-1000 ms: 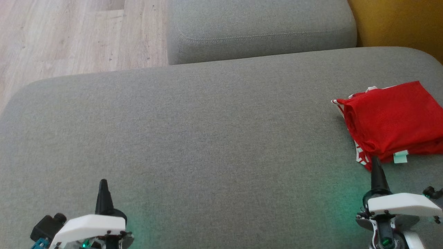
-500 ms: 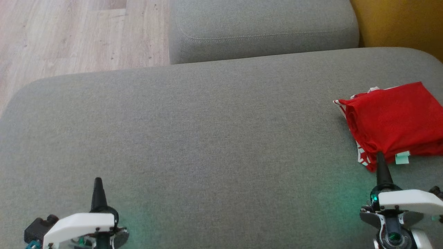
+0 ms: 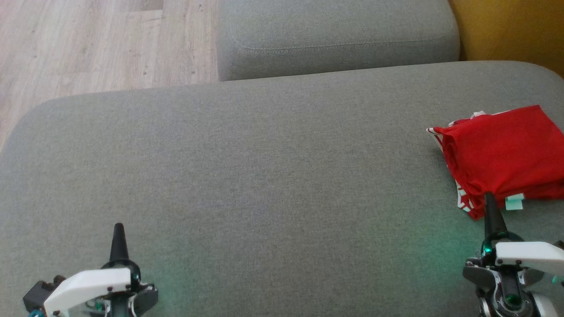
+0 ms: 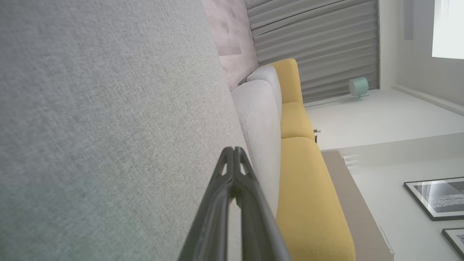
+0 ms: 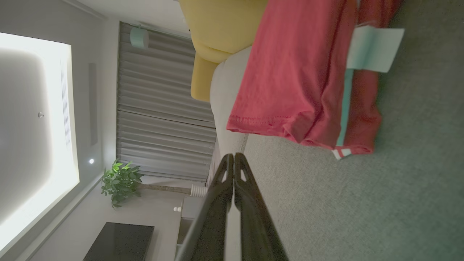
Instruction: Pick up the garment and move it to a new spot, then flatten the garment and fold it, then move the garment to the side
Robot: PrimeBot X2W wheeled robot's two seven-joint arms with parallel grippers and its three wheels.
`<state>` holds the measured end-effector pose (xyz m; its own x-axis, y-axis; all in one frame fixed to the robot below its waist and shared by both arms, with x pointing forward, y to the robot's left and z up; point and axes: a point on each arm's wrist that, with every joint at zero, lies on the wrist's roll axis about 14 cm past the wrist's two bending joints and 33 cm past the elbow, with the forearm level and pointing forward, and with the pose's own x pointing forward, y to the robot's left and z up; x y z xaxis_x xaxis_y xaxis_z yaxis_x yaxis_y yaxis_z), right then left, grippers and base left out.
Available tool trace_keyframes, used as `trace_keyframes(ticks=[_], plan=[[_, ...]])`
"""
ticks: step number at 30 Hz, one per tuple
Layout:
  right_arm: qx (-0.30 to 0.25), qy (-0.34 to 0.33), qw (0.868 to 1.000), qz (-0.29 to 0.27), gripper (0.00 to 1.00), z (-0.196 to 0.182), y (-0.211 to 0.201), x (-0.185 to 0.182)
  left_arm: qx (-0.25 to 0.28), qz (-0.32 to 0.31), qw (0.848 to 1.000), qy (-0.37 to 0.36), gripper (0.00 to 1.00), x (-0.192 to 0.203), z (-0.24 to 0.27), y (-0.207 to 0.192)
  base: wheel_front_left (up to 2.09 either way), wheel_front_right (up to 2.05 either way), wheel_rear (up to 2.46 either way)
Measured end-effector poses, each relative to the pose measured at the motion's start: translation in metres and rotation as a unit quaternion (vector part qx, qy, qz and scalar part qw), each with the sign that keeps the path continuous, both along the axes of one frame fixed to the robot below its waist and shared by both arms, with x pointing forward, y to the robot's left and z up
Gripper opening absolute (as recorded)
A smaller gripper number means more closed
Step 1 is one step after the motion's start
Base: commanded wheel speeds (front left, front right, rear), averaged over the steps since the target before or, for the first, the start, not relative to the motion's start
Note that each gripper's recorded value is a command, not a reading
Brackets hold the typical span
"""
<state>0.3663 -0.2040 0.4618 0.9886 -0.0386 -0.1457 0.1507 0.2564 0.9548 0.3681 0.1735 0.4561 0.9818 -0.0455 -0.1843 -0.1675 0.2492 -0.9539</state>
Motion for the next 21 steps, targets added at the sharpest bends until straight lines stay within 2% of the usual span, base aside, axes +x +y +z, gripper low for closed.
trace_keyframes(ticks=[21], plan=[[0.119,-0.025,0.992,-0.01,0.0,0.011,-0.003,0.005,-0.113,0.024,0.993,-0.033,0.0,0.006,0.017,0.013,0.0,0.0,0.0]])
